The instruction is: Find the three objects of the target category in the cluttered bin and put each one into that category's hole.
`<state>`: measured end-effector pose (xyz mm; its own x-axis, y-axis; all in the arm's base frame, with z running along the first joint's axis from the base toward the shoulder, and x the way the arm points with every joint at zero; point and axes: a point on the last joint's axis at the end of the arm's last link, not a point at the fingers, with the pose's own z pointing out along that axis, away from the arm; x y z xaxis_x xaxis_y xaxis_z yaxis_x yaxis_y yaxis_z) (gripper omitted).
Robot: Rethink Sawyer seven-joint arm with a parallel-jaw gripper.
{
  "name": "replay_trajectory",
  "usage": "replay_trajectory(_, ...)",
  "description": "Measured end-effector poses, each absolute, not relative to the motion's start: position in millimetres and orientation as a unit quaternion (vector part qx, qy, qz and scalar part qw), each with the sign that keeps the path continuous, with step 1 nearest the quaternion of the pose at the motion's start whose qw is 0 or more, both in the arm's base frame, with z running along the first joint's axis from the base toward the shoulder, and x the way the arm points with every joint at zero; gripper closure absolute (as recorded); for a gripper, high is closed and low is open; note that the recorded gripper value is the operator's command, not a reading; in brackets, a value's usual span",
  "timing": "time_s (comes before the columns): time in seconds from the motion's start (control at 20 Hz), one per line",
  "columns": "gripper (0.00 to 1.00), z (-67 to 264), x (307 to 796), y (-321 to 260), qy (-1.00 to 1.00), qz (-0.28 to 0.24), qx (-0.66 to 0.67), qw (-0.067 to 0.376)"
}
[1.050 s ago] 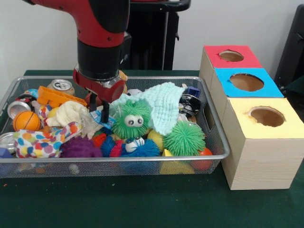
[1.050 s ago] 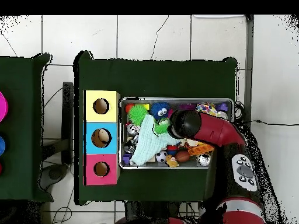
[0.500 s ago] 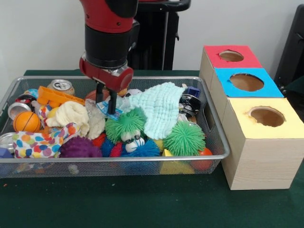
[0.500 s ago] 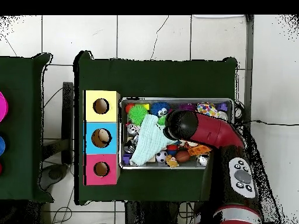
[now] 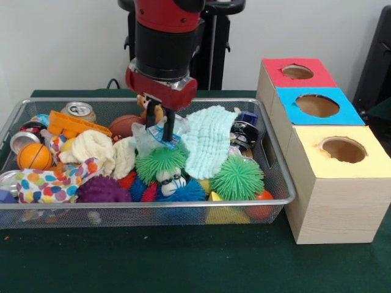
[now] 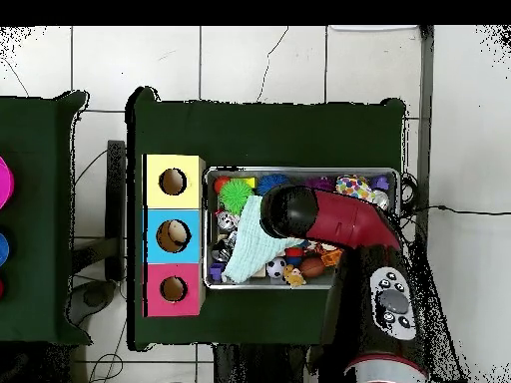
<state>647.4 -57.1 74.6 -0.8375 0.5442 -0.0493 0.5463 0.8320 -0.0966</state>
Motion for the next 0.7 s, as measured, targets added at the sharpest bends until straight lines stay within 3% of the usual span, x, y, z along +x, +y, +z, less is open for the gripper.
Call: replay_trajectory(0.7,1.0,105,650,32,0.966,-0.017,0.259,0.016)
